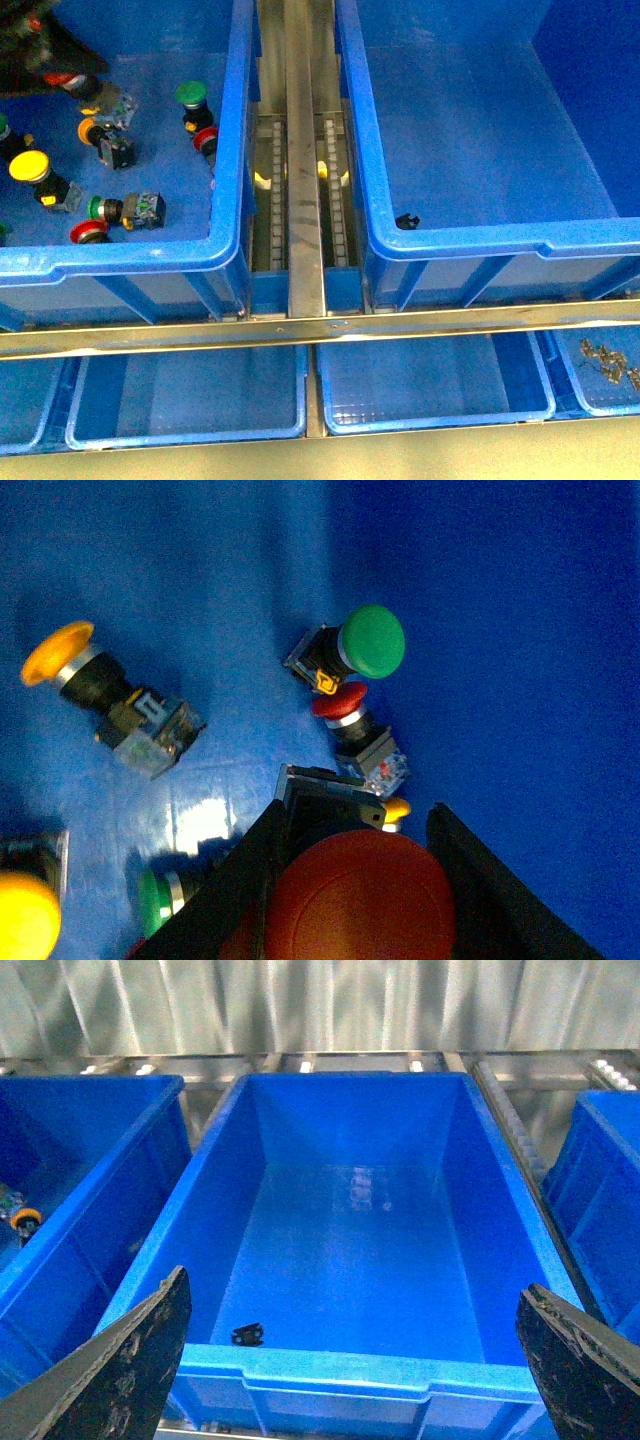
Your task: Pick red and yellow buttons and place in box
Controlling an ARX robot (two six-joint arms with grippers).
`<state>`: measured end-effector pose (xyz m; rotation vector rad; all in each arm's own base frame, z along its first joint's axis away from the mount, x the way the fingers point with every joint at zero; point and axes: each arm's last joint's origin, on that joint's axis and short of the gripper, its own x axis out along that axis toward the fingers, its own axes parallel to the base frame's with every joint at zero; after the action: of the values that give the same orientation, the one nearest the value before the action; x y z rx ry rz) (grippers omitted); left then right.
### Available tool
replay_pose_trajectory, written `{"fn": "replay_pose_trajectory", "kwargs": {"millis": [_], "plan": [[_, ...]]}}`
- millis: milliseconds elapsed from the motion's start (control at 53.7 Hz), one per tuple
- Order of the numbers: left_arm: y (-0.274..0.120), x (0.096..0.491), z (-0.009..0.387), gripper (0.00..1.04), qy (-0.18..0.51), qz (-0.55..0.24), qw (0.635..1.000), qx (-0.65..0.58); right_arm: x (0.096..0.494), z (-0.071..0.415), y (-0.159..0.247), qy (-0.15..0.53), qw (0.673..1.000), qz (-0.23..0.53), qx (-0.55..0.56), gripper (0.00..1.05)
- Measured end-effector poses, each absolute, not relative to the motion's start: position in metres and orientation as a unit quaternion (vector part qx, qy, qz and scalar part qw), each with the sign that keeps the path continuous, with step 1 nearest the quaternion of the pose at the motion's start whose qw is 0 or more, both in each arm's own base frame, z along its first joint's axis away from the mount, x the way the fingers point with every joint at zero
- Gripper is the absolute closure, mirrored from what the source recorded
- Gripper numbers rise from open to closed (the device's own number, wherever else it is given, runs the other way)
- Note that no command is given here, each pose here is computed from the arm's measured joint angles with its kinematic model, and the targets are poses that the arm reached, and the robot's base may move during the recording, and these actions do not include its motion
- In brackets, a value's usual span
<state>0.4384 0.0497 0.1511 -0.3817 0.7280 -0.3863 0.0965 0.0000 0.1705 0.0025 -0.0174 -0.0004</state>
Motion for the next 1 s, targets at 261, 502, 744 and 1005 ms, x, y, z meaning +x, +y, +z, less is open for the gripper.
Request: {"fn": "replay_pose_trajectory", "kwargs": {"millis": [261,502,744,1005], "plan": [[0.061,0.392,0.173,0.71,0.366,-0.163,0.845,-0.354,0.097,0.171,0.000,-0.009,1.000,0.000,0.001,0.07],[0.030,0.367,0.201,0.71,0.363,-0.195,0.782,-0.467,0.097,0.171,0.000,-0.009,1.000,0.000,0.001,0.07],[-0.049,0.352,0.203,0.71,0.400,-0.236,0.739,-0.487,0.097,0.171,0.000,-0.009,1.000,0.000,0.001,0.07],[-0.126,0.331,0.198,0.71,0.440,-0.271,0.712,-0.476,0.097,0.171,0.000,-0.009,1.000,0.000,0.001,0.07]]}}
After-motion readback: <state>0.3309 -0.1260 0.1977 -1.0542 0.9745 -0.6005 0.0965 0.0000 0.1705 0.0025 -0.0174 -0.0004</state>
